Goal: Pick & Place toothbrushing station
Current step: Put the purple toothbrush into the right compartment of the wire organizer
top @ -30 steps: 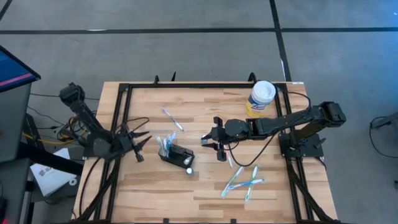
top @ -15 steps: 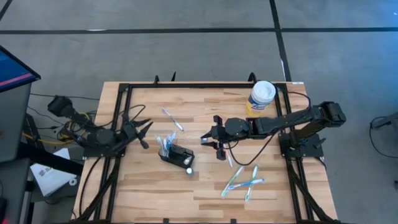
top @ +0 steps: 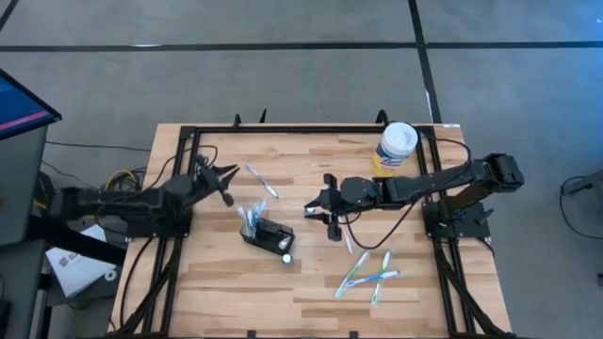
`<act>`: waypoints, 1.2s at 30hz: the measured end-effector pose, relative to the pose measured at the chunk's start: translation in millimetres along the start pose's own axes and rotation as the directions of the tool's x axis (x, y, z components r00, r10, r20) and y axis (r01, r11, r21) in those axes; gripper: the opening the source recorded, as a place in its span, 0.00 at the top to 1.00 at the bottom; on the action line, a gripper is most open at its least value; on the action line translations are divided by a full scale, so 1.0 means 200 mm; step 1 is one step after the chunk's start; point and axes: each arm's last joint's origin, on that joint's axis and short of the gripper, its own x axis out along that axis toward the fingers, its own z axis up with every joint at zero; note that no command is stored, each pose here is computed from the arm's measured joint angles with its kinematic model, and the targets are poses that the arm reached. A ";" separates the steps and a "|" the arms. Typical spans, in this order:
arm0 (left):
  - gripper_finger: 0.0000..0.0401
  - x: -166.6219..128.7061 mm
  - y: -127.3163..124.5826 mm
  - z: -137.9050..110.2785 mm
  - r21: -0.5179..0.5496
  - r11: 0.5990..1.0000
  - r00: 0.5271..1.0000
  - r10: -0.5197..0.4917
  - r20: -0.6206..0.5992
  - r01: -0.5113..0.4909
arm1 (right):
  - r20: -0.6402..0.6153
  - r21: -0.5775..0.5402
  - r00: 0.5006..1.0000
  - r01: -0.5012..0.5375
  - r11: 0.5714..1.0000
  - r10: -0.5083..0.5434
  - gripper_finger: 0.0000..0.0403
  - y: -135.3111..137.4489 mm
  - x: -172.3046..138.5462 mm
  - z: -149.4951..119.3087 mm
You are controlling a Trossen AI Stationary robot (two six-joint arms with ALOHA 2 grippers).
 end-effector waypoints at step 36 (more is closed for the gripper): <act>0.90 0.70 0.27 0.18 0.311 0.777 0.732 -0.264 -0.628 0.547 | -0.029 -0.026 1.000 0.004 1.000 -0.005 0.70 -0.01 0.00 -0.01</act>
